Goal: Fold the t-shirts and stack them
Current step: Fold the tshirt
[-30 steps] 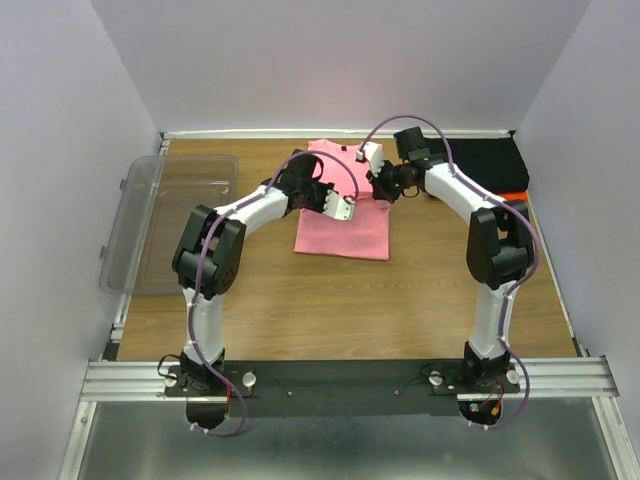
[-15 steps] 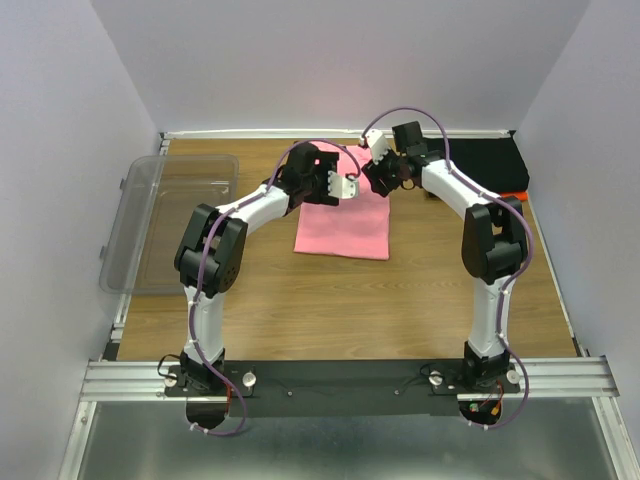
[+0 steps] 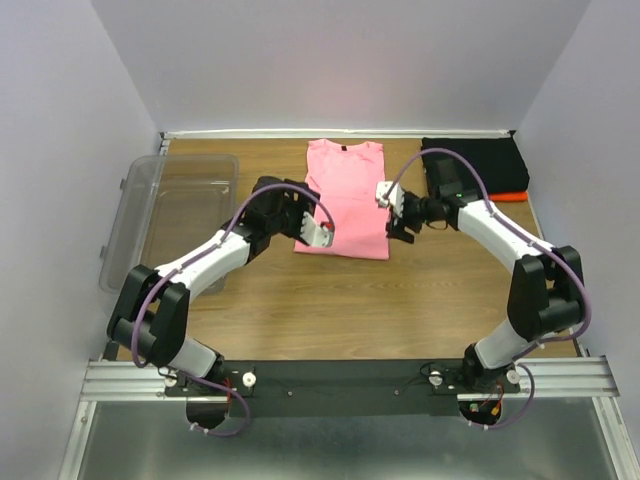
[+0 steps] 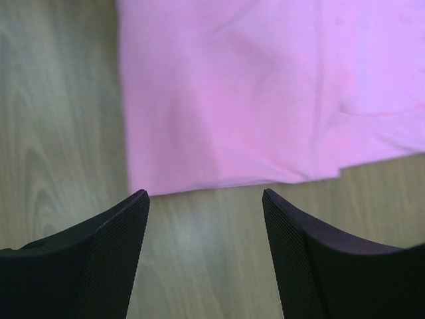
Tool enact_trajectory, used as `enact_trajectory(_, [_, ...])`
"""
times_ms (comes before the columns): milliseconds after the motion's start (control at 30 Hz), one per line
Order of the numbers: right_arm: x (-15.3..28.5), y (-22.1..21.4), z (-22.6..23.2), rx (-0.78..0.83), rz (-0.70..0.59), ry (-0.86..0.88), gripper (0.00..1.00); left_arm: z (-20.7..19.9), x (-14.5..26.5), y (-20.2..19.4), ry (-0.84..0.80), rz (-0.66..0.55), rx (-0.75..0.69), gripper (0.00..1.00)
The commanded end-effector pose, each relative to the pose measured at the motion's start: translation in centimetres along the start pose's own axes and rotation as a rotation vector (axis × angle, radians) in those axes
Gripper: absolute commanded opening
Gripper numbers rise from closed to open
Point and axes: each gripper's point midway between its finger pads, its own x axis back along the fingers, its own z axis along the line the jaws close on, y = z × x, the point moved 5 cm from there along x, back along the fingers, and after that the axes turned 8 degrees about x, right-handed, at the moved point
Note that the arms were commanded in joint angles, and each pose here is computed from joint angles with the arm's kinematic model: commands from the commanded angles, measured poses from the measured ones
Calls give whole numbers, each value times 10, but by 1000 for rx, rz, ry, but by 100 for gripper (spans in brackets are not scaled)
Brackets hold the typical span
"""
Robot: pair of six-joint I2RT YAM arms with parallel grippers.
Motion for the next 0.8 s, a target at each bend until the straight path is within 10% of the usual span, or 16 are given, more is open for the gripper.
enact_trajectory(0, [-16, -20, 50, 109, -37, 181, 74, -60, -2, 7, -206, -53, -94, 91])
enact_trajectory(600, [-42, -30, 70, 36, 65, 183, 69, -124, -40, -5, -418, 14, -72, 82])
enact_trajectory(767, [-48, -35, 65, 6, 97, 170, 66, -128, -45, -11, -424, 41, -64, 62])
